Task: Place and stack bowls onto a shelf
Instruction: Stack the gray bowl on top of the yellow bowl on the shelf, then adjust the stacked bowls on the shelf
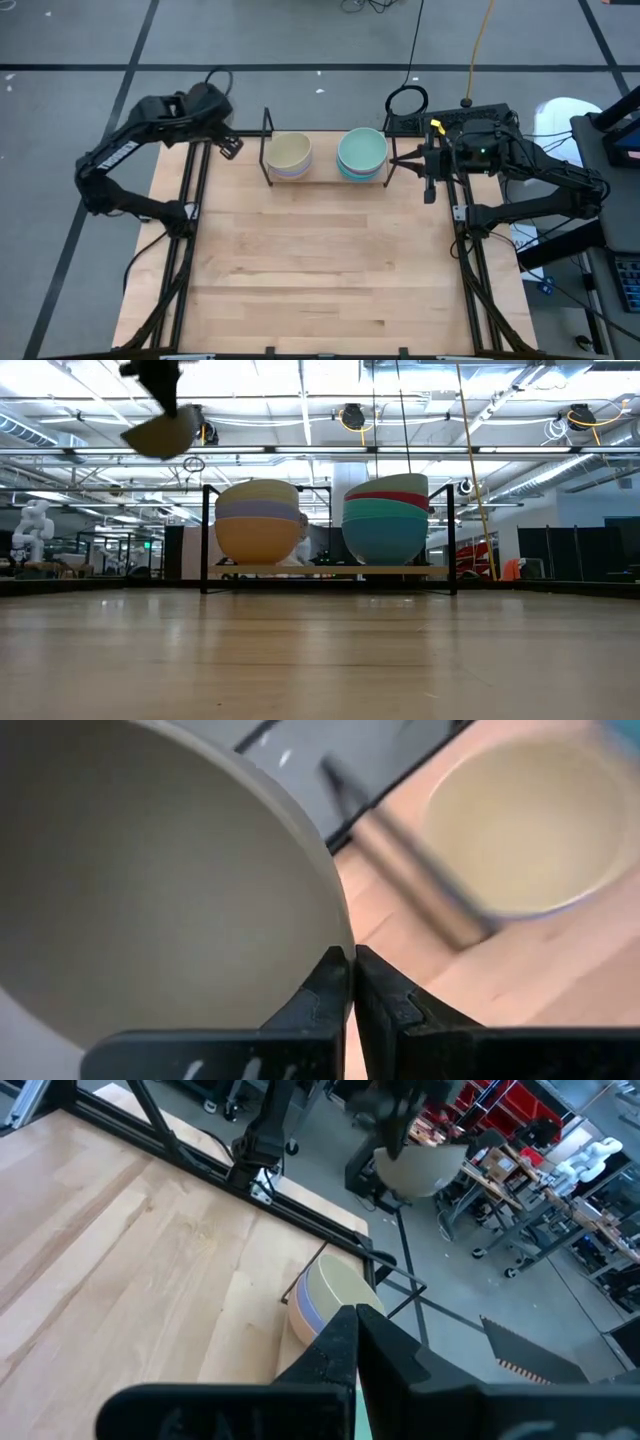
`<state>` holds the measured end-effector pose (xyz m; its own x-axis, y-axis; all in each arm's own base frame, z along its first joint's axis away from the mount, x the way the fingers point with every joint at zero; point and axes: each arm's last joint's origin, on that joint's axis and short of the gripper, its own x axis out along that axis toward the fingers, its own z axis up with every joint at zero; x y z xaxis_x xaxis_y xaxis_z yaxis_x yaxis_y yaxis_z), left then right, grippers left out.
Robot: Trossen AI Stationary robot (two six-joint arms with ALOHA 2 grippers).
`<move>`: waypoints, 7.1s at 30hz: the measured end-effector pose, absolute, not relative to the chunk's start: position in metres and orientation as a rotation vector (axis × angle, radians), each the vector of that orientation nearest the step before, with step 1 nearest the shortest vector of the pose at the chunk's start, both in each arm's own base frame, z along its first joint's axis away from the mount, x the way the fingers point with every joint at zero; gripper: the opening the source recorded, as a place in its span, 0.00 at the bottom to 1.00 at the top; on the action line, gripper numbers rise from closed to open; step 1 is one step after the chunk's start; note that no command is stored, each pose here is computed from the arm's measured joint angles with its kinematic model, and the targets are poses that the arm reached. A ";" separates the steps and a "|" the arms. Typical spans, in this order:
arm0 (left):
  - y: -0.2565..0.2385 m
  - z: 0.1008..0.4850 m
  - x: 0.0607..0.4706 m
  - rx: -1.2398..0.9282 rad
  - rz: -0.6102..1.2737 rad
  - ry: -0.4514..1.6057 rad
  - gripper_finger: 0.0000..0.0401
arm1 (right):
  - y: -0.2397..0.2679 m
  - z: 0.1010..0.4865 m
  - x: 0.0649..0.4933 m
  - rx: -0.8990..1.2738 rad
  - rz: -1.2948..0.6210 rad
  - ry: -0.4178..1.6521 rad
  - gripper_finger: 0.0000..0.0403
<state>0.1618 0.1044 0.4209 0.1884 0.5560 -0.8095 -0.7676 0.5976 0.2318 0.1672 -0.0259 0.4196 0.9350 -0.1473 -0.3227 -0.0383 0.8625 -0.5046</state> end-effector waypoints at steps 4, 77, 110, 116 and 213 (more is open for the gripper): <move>0.089 0.443 0.177 -0.222 0.881 0.930 0.02 | -0.026 0.418 0.167 -0.529 -0.055 0.376 0.00; 0.126 0.326 0.349 -0.474 0.386 1.456 0.17 | -0.026 0.415 0.165 -0.497 -0.048 0.414 0.00; 0.034 0.372 0.363 -0.316 0.407 1.281 0.06 | -0.026 0.415 0.165 -0.499 -0.048 0.414 0.00; 0.030 0.337 0.364 -0.290 0.494 1.406 0.02 | -0.026 0.415 0.165 -0.503 -0.047 0.414 0.00; 0.028 0.436 0.218 -0.387 0.848 0.899 0.01 | -0.111 0.240 0.253 -0.170 -0.183 0.848 0.00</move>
<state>0.2176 0.0276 0.4358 0.3372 0.4793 -0.8103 -0.7812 0.6228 0.0433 0.2526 -0.1107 0.2398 0.6479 -0.2278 -0.7269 0.0926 0.9707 -0.2217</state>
